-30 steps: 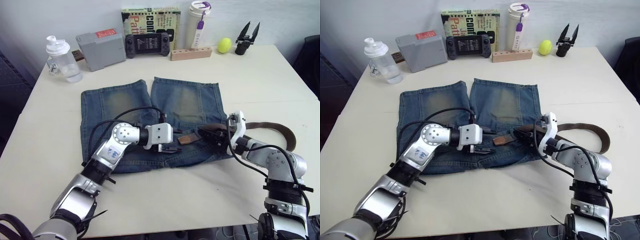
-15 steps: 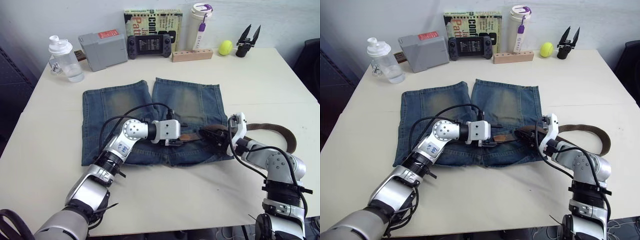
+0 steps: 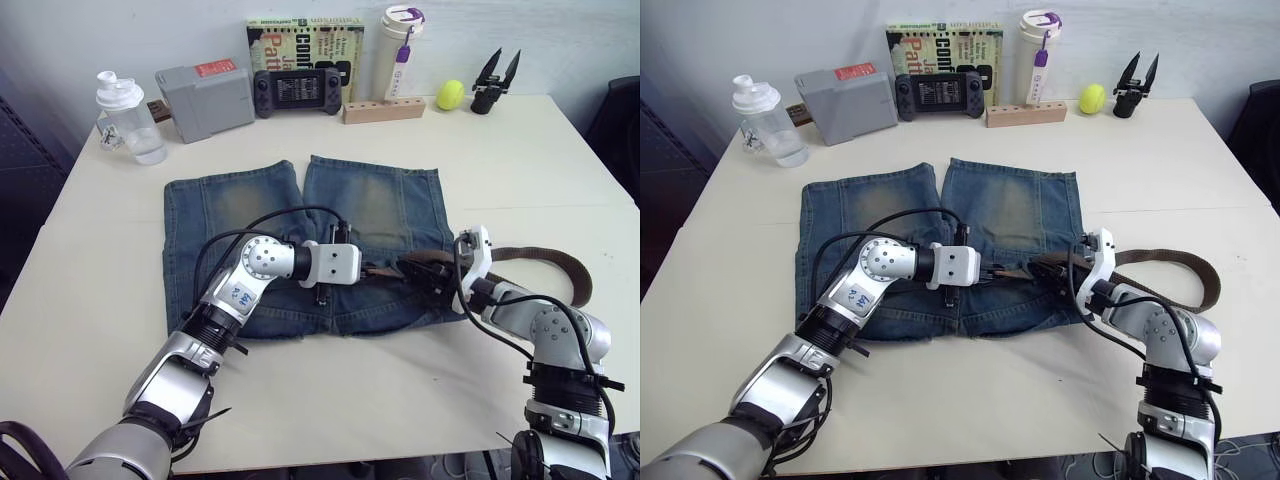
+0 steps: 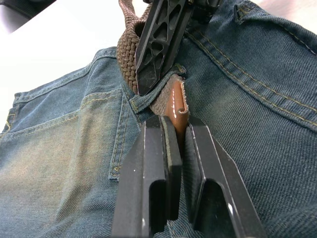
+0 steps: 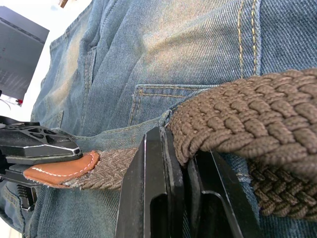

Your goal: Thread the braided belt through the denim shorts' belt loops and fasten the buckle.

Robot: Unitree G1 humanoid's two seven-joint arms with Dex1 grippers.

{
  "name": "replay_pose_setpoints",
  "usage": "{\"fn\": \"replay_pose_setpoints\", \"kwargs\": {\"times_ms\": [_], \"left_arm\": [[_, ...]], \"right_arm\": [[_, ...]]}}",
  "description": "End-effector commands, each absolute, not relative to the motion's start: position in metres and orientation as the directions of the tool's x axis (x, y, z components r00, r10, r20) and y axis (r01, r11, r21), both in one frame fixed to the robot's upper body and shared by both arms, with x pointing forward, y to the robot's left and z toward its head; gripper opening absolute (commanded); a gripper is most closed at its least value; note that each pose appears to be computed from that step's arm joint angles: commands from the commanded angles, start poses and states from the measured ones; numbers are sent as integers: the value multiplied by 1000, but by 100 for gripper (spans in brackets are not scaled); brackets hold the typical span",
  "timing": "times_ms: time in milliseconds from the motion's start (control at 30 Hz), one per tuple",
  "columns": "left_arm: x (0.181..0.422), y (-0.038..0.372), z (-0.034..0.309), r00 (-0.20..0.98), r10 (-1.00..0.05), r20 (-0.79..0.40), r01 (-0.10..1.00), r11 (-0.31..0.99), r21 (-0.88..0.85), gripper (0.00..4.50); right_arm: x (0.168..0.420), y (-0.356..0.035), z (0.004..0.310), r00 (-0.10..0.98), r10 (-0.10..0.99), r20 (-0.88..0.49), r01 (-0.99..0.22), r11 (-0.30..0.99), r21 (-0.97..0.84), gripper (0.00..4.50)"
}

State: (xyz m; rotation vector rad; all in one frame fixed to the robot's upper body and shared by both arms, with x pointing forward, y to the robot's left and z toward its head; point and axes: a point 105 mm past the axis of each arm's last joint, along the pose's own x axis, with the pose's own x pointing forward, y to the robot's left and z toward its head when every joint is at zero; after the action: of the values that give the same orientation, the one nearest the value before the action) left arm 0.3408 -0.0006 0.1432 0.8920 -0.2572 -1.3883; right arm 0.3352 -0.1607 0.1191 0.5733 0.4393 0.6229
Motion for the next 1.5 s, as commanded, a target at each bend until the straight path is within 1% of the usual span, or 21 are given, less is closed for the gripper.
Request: {"fn": "replay_pose_setpoints", "kwargs": {"times_ms": [33, 67, 100, 200, 233, 267, 333, 400, 433, 533, 600, 667, 733, 867, 933, 1033, 1133, 1167, 1300, 1367, 1500], "left_arm": [[336, -10, 149, 188, -916, -354, 690, -134, 712, 4], [336, -10, 149, 190, -915, -357, 685, -137, 716, 0], [337, -9, 150, 193, -914, -357, 679, -137, 721, 0], [338, -8, 157, 201, -913, -354, 666, -138, 733, 0], [337, -7, 162, 202, -915, -349, 663, -134, 737, 0], [337, -6, 165, 203, -916, -345, 661, -132, 739, 0], [336, -5, 173, 201, -922, -331, 665, -119, 737, 0], [334, -5, 179, 188, -931, -314, 686, -105, 720, 0], [332, -5, 180, 179, -935, -307, 701, -98, 706, 0], [329, -4, 182, 157, -945, -288, 742, -80, 666, 0], [327, -4, 183, 145, -949, -280, 762, -74, 644, 0], [329, 1, 182, 157, -941, -301, 755, -82, 650, 0], [331, 6, 181, 169, -935, -313, 753, -83, 653, 0], [332, 12, 181, 176, -931, -321, 754, -82, 652, 0], [330, 15, 181, 178, -930, -323, 744, -87, 662, 0], [326, 19, 185, 180, -936, -304, 729, -80, 680, 0], [319, 32, 185, 195, -935, -298, 704, -78, 706, 0], [317, 34, 185, 196, -934, -299, 699, -81, 710, 0], [299, 64, 183, 197, -941, -275, 685, -69, 726, 0], [297, 86, 178, 246, -925, -291, 679, -50, 733, 0], [294, 102, 178, 283, -914, -290, 668, -29, 744, 0]], "right_arm": [[332, -162, 109, 735, 638, -231, -368, 661, 653, 0], [332, -165, 111, 744, 628, -226, -362, 664, 654, 87], [332, -168, 115, 753, 622, -215, -360, 663, 657, 116], [328, -178, 130, 776, 607, -175, -367, 659, 657, 255], [325, -186, 139, 788, 594, -159, -376, 670, 640, 273], [322, -192, 145, 797, 586, -150, -381, 679, 627, 341], [309, -202, 162, 793, 595, -130, -436, 704, 561, 414], [293, -200, 177, 758, 644, -103, -518, 691, 505, 414], [284, -197, 180, 734, 669, -112, -561, 692, 455, 414], [263, -188, 177, 667, 726, -167, -643, 674, 363, 414], [256, -182, 171, 641, 742, -193, -669, 665, 332, 414], [255, -177, 159, 641, 728, -244, -668, 685, 289, 363], [261, -175, 151, 666, 698, -265, -644, 716, 268, 292], [266, -174, 127, 677, 645, -354, -624, 758, 187, 94], [270, -179, 110, 695, 589, -413, -587, 796, 147, 6], [273, -188, 93, 701, 531, -475, -543, 830, 126, 6], [272, -197, 79, 691, 486, -535, -511, 852, 115, 6], [272, -197, 78, 690, 484, -538, -509, 853, 115, 6], [272, -202, 69, 683, 454, -572, -484, 868, 111, 6], [274, -204, 69, 690, 445, -570, -478, 872, 102, 6], [276, -204, 69, 693, 441, -570, -478, 873, 94, 6]]}}
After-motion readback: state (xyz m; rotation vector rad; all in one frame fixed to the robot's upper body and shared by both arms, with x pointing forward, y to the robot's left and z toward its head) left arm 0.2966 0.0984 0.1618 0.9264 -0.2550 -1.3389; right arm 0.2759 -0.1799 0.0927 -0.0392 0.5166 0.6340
